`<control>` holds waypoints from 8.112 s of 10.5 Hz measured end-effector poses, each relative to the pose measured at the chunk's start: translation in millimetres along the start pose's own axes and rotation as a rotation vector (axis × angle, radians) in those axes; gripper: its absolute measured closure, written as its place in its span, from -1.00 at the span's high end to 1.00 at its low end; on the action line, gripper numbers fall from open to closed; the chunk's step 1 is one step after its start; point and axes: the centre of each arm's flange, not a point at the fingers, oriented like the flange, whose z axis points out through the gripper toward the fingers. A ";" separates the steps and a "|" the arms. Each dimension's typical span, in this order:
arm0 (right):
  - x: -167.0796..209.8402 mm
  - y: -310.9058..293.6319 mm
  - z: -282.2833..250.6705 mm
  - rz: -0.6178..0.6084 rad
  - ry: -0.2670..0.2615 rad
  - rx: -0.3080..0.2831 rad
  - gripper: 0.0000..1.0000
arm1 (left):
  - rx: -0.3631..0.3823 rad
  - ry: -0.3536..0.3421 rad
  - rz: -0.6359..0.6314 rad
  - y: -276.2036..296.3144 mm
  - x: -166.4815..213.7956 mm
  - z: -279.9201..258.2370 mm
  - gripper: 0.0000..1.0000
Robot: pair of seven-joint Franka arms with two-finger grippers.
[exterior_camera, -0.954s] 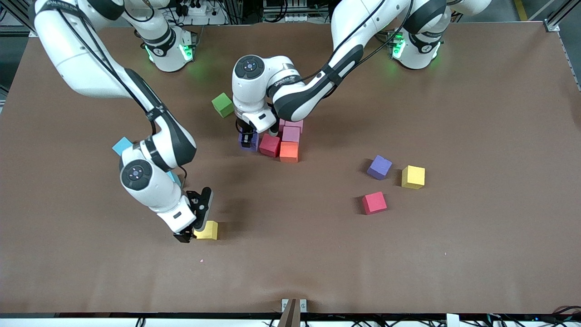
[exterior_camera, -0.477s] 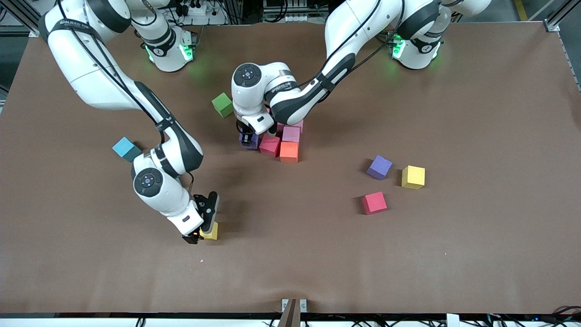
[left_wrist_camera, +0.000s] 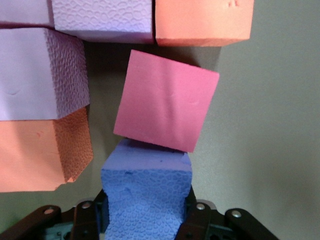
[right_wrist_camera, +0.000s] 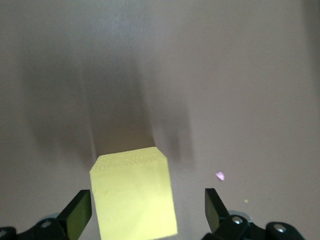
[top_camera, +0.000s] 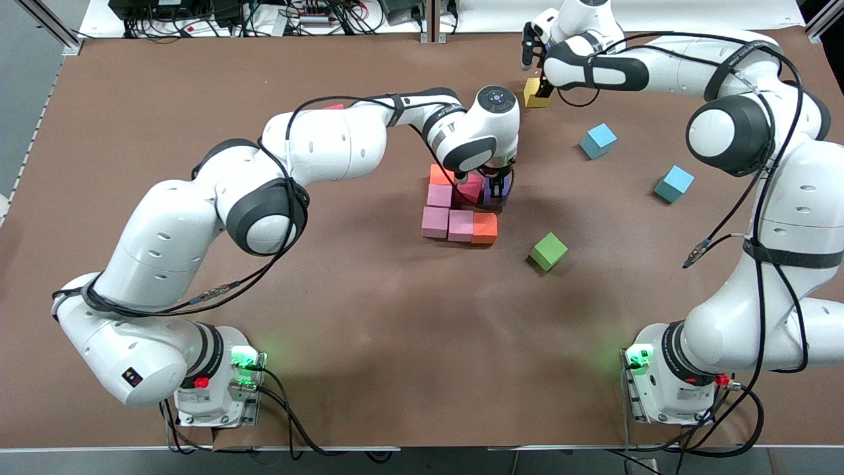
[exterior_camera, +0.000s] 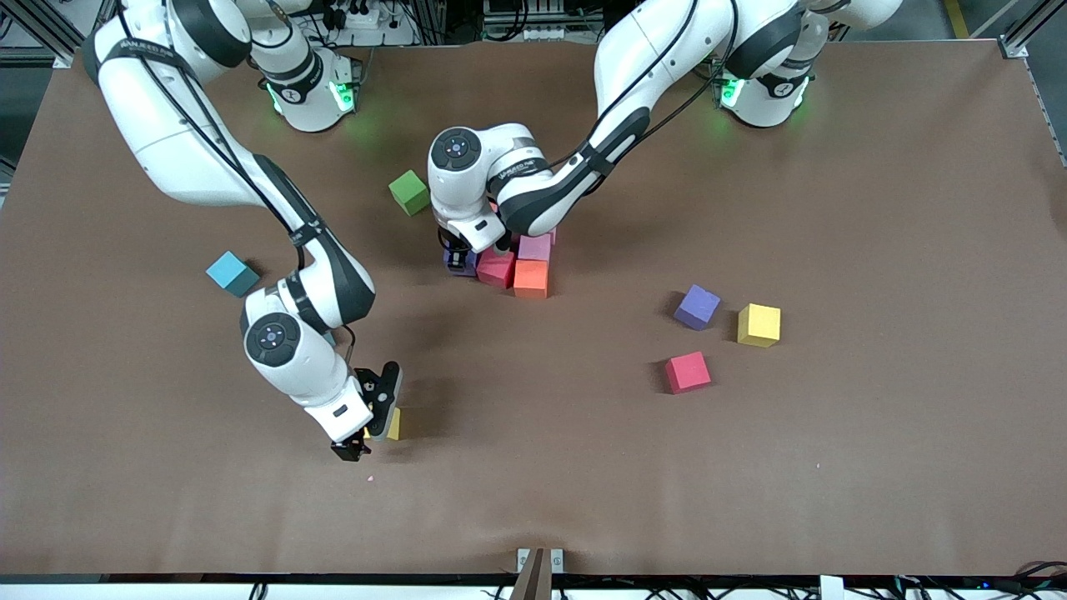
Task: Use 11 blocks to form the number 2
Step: 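Place the blue block below pink while the right gripper lifts yellow, then carry the yellow block to the cluster while the left gripper reaches pink, then place the yellow block below blue while the left gripper grasps pink, then reach the right gripper to the cyan block while the left gripper lifts pink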
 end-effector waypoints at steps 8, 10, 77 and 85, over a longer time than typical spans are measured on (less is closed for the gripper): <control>-4.3 2.4 14.3 0.010 0.015 -0.015 0.14 | 0.005 0.021 -0.021 33.9 31.5 14.7 0.11; -4.3 3.3 13.4 0.011 0.017 -0.018 0.06 | 0.003 0.020 -0.037 45.0 40.2 13.2 0.11; 3.3 -75.0 -199.4 1.326 -0.119 0.057 1.00 | 0.049 0.196 0.822 240.4 451.5 -132.3 0.21; -112.1 -45.7 -342.9 1.490 -0.209 -0.052 1.00 | 0.013 0.215 0.683 246.5 477.0 -160.0 0.21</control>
